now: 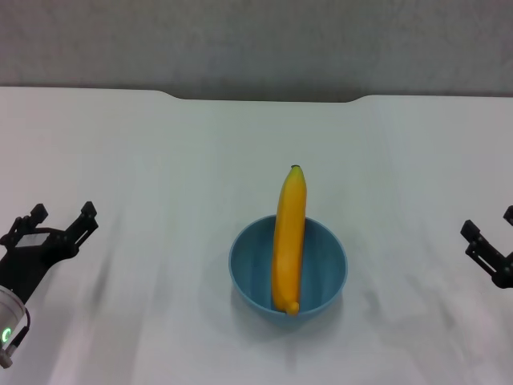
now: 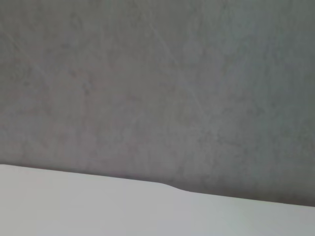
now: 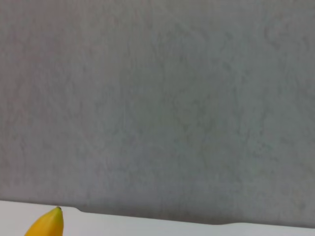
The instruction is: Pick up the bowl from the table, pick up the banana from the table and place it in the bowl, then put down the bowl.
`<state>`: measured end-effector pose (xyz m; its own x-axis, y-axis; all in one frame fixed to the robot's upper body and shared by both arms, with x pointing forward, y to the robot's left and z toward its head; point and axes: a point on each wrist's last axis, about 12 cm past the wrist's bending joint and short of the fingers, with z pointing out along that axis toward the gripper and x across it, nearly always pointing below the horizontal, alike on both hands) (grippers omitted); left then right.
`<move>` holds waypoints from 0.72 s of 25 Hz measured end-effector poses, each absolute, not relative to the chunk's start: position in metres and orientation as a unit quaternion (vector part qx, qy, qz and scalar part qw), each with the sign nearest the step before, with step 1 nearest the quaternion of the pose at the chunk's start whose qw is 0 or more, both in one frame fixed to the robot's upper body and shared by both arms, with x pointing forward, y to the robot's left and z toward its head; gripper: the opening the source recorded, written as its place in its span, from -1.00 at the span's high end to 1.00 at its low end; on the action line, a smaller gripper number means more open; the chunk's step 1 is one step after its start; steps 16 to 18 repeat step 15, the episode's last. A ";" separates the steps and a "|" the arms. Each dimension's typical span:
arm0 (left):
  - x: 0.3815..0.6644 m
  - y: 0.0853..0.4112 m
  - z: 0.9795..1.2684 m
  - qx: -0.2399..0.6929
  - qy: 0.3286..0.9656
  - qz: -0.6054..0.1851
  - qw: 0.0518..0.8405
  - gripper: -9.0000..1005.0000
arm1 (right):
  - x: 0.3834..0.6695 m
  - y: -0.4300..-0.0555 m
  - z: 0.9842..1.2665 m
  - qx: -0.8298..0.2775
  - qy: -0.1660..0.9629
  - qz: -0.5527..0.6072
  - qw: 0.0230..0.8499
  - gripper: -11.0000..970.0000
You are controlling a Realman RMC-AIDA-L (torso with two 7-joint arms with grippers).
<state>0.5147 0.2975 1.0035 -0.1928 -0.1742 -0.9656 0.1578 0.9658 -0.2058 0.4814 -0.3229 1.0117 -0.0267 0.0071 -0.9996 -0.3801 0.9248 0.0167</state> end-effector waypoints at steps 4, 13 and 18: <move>0.522 0.292 1.008 0.005 0.757 -0.138 0.638 -0.78 | 0.481 -0.327 1.010 -0.121 0.707 0.134 0.684 -0.66; 0.523 0.286 1.009 0.023 0.756 -0.143 0.638 -0.78 | 0.483 -0.325 1.011 -0.119 0.707 0.133 0.685 -0.66; 0.524 0.287 1.009 0.019 0.755 -0.141 0.640 -0.78 | 0.485 -0.324 1.011 -0.120 0.705 0.134 0.686 -0.66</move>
